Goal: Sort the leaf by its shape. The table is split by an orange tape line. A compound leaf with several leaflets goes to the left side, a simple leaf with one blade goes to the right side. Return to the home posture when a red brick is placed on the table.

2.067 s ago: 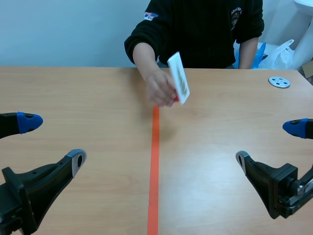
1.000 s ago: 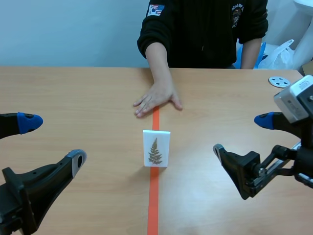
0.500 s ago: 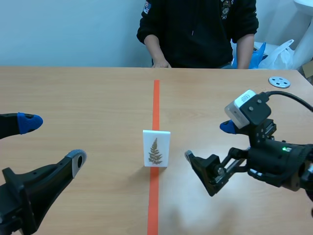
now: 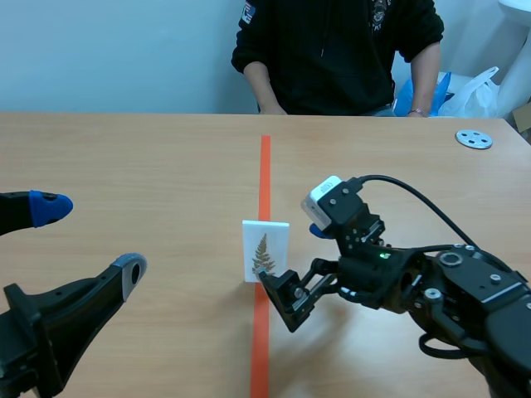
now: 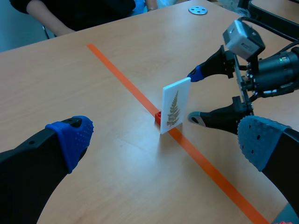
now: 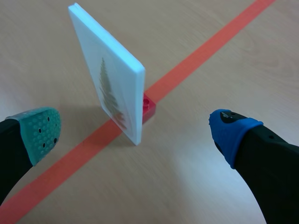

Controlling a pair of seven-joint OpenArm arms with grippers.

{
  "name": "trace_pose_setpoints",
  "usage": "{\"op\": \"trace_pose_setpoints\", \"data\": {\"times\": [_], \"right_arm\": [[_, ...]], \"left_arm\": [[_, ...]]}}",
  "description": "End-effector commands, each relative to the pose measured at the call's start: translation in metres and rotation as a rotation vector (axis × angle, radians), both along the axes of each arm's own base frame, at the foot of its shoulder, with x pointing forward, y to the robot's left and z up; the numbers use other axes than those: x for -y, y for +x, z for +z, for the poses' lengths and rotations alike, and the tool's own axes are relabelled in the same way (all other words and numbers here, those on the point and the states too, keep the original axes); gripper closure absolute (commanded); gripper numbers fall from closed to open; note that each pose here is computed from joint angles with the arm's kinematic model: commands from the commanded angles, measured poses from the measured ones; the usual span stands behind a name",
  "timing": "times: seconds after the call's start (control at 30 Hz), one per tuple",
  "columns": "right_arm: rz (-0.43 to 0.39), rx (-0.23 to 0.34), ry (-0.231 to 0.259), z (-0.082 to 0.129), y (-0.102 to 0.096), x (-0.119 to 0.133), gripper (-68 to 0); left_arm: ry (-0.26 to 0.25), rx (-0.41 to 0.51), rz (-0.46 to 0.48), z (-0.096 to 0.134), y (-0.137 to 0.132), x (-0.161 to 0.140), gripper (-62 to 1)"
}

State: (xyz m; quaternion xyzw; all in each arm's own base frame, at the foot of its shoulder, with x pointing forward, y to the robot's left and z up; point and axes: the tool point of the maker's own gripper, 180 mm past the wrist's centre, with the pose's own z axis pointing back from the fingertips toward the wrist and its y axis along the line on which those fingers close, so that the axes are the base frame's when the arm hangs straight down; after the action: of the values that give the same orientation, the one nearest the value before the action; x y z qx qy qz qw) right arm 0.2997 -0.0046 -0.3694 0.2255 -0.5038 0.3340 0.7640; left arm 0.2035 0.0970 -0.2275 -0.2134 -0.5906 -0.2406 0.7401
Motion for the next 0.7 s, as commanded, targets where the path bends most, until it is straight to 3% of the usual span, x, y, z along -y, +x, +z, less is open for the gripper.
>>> {"op": "trace_pose_setpoints", "data": {"times": [0.0,0.27,0.5,0.67], "right_arm": [[0.02,0.049,0.029,0.016,0.01,-0.012,-67.9],[0.072,0.031,-0.002,-0.001,0.013,-0.04,-67.1],[0.063,0.035,-0.022,-0.004,0.013,-0.039,-37.5],[0.063,0.033,-0.023,-0.005,0.012,-0.039,-28.4]], "left_arm": [[-0.022,0.017,-0.003,0.006,0.001,0.003,-62.3],[-0.022,0.017,-0.003,0.006,0.001,0.003,-62.3],[-0.022,0.017,-0.003,0.006,0.001,0.003,-62.3],[-0.022,0.017,-0.003,0.006,0.001,0.003,-62.3]]}}
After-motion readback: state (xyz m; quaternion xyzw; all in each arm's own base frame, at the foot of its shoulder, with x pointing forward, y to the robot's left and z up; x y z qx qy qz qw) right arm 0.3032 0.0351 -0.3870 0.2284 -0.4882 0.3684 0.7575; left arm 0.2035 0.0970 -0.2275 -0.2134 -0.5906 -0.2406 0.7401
